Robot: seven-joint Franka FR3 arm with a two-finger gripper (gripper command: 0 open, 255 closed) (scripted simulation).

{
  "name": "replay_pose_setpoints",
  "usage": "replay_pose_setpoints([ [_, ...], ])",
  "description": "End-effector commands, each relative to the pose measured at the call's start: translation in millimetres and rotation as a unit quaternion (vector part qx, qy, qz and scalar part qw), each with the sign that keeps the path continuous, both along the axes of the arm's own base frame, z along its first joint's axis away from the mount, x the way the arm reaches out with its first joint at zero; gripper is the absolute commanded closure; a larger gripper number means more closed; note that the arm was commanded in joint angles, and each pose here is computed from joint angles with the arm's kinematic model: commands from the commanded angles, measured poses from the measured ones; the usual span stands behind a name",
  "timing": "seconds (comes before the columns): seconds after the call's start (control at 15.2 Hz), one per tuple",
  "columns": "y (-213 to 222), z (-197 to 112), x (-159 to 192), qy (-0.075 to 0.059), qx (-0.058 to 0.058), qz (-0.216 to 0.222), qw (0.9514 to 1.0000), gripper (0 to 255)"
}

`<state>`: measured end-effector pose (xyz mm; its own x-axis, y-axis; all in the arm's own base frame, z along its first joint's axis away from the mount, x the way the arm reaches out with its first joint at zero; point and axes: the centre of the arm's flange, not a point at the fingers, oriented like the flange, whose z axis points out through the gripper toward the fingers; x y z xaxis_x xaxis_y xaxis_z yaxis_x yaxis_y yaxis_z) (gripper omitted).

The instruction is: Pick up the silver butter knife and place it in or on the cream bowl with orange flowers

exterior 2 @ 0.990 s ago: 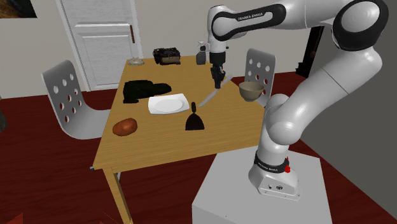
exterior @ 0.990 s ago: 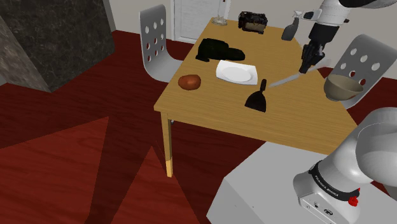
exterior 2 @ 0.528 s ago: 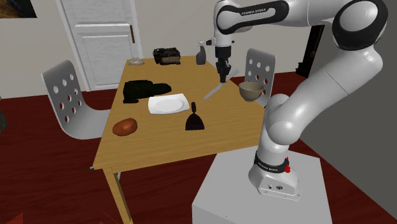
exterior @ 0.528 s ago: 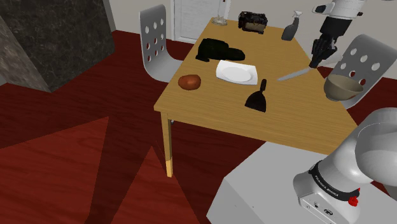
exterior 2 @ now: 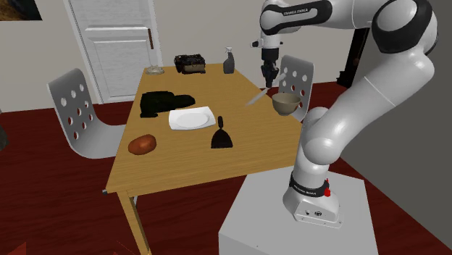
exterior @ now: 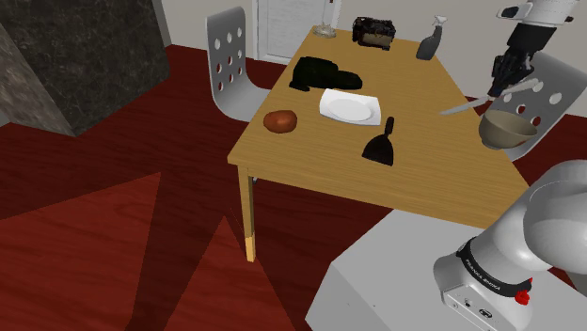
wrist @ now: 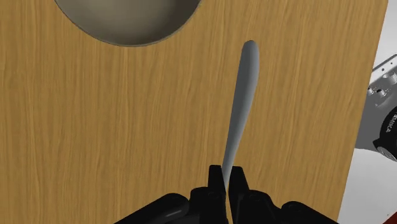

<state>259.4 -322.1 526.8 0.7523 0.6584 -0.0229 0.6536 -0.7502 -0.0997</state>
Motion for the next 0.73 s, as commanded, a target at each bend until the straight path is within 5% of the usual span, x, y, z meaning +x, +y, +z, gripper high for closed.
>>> replay_pose_setpoints([
  [0.0,-24,3,-8,0.000,0.000,0.001,1.0000,255],
  [0.66,-145,11,-60,0.000,0.000,0.001,1.0000,255],
])
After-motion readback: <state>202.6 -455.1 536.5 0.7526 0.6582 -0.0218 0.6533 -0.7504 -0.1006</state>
